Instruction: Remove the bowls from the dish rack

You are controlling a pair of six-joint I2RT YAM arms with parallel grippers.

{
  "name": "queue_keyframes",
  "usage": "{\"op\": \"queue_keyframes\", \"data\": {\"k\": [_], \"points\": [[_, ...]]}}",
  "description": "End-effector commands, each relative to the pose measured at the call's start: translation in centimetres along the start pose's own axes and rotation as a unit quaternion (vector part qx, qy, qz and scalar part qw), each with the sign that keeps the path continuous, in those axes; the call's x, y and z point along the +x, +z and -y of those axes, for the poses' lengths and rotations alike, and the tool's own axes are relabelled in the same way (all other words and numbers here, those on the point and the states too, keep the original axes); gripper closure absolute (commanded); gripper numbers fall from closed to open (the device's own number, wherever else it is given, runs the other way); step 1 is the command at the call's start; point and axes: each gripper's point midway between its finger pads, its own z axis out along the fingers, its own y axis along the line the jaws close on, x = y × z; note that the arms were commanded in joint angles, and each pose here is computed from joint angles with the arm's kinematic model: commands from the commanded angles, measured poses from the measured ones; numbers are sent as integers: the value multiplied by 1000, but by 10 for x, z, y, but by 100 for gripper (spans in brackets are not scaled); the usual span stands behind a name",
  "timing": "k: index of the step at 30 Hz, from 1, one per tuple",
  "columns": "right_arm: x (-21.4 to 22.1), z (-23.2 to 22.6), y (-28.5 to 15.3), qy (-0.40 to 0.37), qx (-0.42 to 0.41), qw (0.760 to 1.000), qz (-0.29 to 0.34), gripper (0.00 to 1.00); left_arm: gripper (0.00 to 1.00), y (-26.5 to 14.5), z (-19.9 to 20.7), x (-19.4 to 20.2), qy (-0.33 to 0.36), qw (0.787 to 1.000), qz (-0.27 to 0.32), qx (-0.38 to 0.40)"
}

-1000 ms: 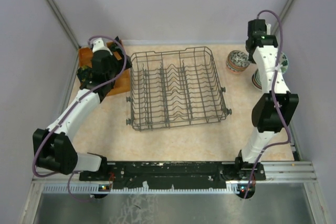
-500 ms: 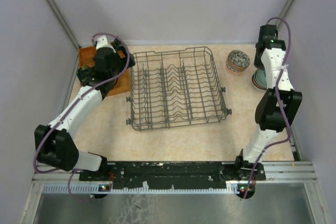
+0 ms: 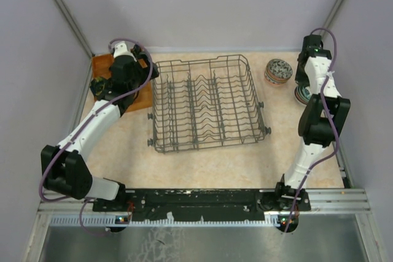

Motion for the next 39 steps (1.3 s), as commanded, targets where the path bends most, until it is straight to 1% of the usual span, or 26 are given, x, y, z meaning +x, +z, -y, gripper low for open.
{"op": "queue_keyframes", "data": {"k": [1, 8, 13, 16, 17, 19, 20, 22, 25, 27, 30, 34, 39], "points": [[-27, 7, -9, 10, -6, 999, 41, 100, 1, -1, 6, -8, 2, 1000, 9, 3], [-27, 6, -2, 14, -10, 999, 30, 99, 1, -2, 6, -8, 2, 1000, 9, 3], [-30, 7, -2, 17, -9, 999, 32, 89, 1, -2, 7, -8, 2, 1000, 9, 4], [-31, 8, -4, 19, -8, 999, 33, 79, 1, -2, 8, -8, 2, 1000, 9, 4], [-32, 8, -4, 20, -7, 999, 34, 78, 1, -3, 8, -8, 2, 1000, 9, 5], [-33, 9, -7, 21, -7, 999, 36, 70, 1, -3, 8, -8, 2, 1000, 9, 4], [-34, 9, -7, 23, -7, 999, 36, 68, 1, -3, 8, -8, 2, 1000, 9, 3], [-36, 10, -11, 27, -7, 999, 42, 67, 1, -4, 8, -9, 2, 1000, 11, 3], [-40, 12, -17, 33, -7, 998, 52, 61, 1, -5, 7, -9, 4, 1000, 11, 2], [-44, 12, -25, 37, -9, 997, 62, 57, 1, -6, 7, -10, 3, 1000, 12, 1], [-49, 16, -43, 46, -12, 995, 84, 54, 1, -6, 5, -9, 4, 1000, 12, -1], [-58, 12, -77, 57, -36, 989, 131, 50, 1, -7, 4, -8, 7, 1000, 13, -6], [-65, -4, -125, 46, -47, 980, 186, 45, 1, -5, -5, -3, 25, 999, 8, -28]]}}
